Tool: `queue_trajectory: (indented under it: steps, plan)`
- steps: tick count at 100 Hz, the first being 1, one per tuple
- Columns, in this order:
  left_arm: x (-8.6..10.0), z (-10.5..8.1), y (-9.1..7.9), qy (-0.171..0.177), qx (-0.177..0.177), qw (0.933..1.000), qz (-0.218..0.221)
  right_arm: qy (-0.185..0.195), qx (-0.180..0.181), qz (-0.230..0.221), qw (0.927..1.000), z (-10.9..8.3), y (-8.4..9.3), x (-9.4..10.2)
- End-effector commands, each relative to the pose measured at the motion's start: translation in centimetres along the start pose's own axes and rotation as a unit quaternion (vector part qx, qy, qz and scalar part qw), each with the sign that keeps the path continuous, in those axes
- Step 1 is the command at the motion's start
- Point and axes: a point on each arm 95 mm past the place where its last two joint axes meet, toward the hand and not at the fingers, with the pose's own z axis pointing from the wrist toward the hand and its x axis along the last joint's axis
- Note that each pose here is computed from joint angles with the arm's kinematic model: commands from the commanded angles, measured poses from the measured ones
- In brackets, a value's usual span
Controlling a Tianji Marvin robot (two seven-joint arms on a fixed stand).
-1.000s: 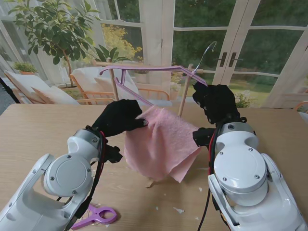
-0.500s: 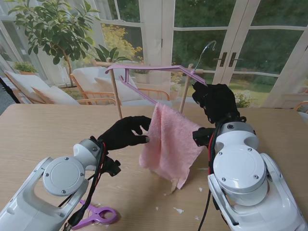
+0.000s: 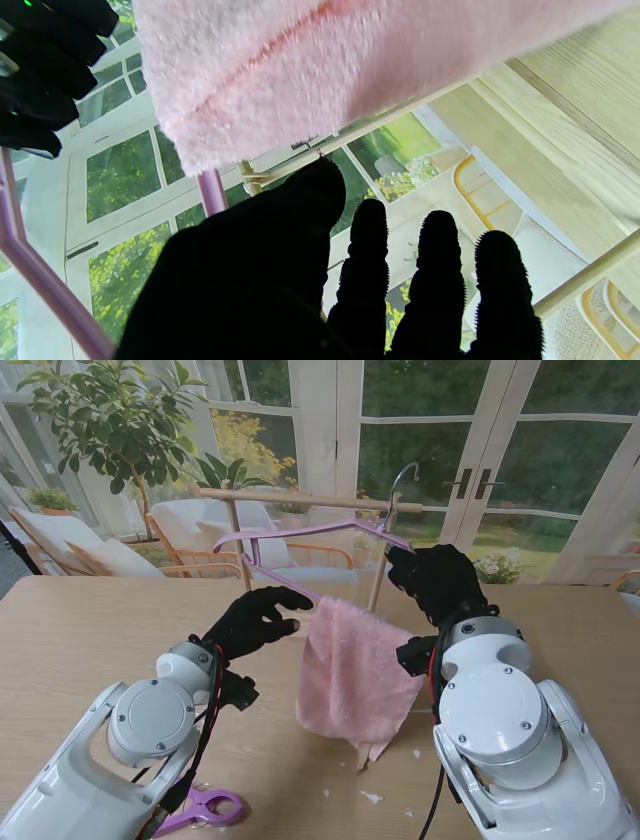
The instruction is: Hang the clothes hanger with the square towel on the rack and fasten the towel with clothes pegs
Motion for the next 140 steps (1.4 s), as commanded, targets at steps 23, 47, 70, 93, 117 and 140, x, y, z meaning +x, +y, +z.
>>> queue_trajectory:
  steps: [23,47,70,93,117,140]
  plan:
    - [-1.6,2.0,1.1,-0.026,0.013,0.9995,0.009,0.006,0.019,0.004,0.9998,-0.2,0.1,0.8]
    - [-2.3,2.9,2.5,0.019,-0.037,0.9983,-0.041,0.008,0.027,0.004,0.9996,-0.2,0.0,0.9]
    - [-1.8,2.8,3.4,0.043,-0.025,0.9959,-0.076,0.004,0.027,0.005,0.9996,-0.2,0.1,0.7]
    - [-1.1,2.4,2.2,0.025,0.016,0.9916,-0.126,0.005,0.022,0.005,0.9997,-0.2,0.3,0.4]
    - [-0.8,1.9,1.0,0.024,0.025,0.9900,-0.137,0.006,0.019,0.011,0.9997,-0.2,0.5,0.4]
    - [-1.7,1.4,2.0,0.048,-0.031,0.9924,-0.109,0.010,0.021,0.009,0.9997,-0.3,0.2,0.8]
